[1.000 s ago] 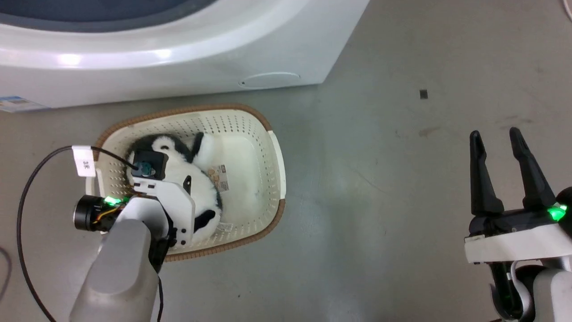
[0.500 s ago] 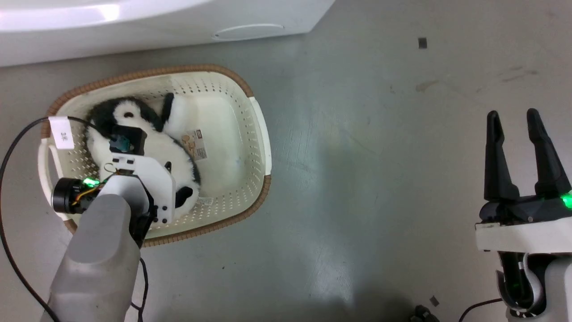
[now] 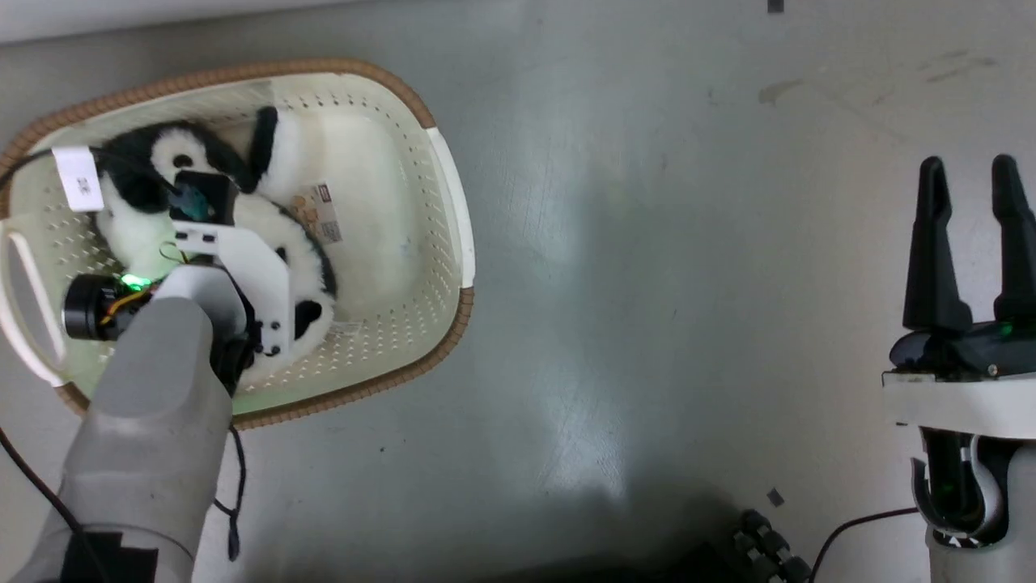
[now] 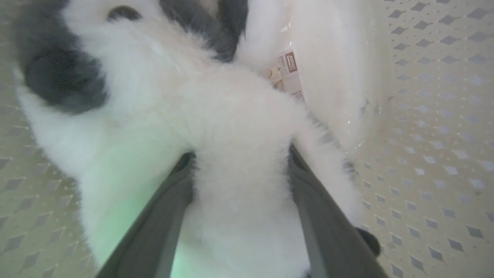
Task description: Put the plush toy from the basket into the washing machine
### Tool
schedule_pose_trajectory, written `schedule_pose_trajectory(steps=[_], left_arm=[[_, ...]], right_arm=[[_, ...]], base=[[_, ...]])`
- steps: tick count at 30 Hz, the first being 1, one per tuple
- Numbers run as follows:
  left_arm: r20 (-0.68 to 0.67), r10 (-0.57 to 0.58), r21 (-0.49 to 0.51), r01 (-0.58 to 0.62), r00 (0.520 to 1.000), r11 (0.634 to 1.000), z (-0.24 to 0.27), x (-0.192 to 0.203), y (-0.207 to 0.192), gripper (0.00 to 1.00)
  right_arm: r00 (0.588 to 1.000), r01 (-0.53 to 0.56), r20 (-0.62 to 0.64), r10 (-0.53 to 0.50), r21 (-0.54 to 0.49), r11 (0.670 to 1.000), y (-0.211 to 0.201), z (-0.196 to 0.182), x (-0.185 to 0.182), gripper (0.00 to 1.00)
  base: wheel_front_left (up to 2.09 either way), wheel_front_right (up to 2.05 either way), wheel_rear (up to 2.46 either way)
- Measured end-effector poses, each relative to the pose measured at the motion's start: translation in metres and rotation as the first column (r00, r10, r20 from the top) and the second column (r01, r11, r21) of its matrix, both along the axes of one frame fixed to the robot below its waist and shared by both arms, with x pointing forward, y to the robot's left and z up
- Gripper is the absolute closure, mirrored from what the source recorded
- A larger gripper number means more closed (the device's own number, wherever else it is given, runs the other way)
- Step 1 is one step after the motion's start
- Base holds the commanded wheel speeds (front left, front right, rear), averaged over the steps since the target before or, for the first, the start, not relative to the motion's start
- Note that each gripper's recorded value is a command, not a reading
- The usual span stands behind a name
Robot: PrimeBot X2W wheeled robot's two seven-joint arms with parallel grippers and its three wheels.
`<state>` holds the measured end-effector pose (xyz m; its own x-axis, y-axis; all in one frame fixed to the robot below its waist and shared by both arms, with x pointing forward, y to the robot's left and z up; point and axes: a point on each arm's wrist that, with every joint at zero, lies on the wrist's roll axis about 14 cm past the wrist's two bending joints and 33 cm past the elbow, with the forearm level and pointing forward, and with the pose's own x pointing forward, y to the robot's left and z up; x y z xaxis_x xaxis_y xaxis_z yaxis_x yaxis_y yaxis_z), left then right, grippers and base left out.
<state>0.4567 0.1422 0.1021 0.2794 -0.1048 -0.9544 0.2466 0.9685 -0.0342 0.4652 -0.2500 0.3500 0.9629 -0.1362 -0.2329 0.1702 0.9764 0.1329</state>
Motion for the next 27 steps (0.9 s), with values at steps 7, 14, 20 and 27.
schedule_pose_trajectory(steps=[7,14,20,27], left_arm=[[-0.033,-0.013,0.013,0.014,0.999,1.0,-0.021,0.003,-0.002,0.55],[-0.068,-0.035,0.03,0.037,0.997,0.999,-0.032,0.005,0.001,1.0],[-0.082,-0.043,0.043,0.047,0.996,0.998,-0.029,0.006,0.005,1.0],[-0.063,-0.066,0.048,0.07,0.996,0.996,-0.013,0.008,0.015,1.0]], right_arm=[[0.999,0.036,0.002,-0.036,-0.006,0.999,-0.013,-0.008,0.002,0.0],[0.997,0.074,0.03,-0.074,-0.003,0.997,-0.025,-0.006,0.005,0.0],[0.993,0.097,0.062,-0.096,-0.009,0.995,-0.033,0.004,0.006,0.0],[0.987,0.123,0.105,-0.121,-0.011,0.992,-0.041,0.019,0.007,0.0]], base=[[0.0,0.0,0.0],[0.0,0.0,0.0],[0.0,0.0,0.0],[0.0,0.0,0.0]])
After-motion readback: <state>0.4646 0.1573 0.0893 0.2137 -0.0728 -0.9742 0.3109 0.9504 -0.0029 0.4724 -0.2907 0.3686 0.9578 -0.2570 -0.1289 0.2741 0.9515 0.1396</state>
